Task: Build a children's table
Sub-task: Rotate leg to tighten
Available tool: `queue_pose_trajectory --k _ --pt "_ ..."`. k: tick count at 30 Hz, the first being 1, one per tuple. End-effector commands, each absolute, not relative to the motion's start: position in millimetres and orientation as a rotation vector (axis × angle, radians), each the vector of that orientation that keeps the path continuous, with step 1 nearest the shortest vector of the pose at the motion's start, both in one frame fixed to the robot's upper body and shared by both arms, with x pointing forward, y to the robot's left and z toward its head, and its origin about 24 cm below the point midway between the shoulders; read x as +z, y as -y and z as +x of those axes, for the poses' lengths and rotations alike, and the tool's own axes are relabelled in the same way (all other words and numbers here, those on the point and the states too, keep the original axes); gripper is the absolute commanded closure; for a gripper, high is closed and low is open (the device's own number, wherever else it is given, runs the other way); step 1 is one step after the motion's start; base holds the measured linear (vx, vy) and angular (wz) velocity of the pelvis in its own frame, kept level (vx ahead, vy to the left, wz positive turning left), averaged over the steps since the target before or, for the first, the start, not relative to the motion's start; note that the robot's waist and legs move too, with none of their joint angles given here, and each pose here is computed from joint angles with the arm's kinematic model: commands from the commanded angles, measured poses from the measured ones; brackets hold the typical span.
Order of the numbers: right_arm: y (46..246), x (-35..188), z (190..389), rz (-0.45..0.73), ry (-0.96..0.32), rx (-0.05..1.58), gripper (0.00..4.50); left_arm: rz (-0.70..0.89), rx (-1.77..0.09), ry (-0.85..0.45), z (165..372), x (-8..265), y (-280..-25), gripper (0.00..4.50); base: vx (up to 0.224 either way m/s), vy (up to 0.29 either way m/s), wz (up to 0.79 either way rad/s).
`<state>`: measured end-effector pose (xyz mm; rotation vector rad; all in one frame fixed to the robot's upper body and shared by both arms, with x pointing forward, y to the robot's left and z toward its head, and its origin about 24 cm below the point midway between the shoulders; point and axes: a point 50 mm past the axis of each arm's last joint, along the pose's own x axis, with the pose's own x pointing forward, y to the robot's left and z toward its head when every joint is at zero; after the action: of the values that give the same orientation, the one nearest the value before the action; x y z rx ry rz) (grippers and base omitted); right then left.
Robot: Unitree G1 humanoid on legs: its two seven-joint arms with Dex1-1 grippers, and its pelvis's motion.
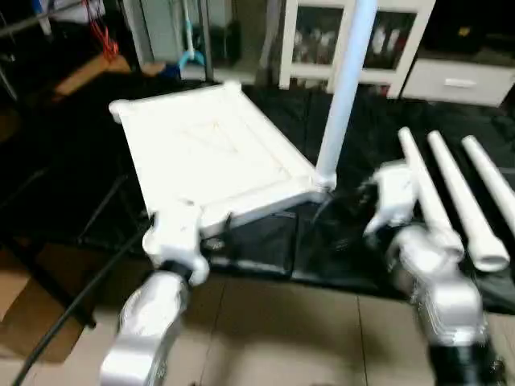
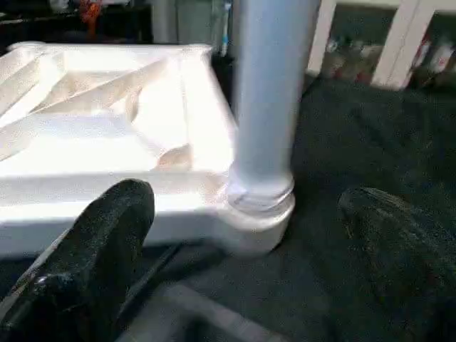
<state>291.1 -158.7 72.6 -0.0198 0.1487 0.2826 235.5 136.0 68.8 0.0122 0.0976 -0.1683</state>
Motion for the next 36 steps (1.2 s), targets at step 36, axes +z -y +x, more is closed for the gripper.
queue_pose_trajectory --k 36 --pt "165.1 75.1 265.2 -0.019 -0.054 0.199 0.02 0.017 -0.035 0.056 222.5 78.7 -145.3 0.58 -0.026 -0.007 0.01"
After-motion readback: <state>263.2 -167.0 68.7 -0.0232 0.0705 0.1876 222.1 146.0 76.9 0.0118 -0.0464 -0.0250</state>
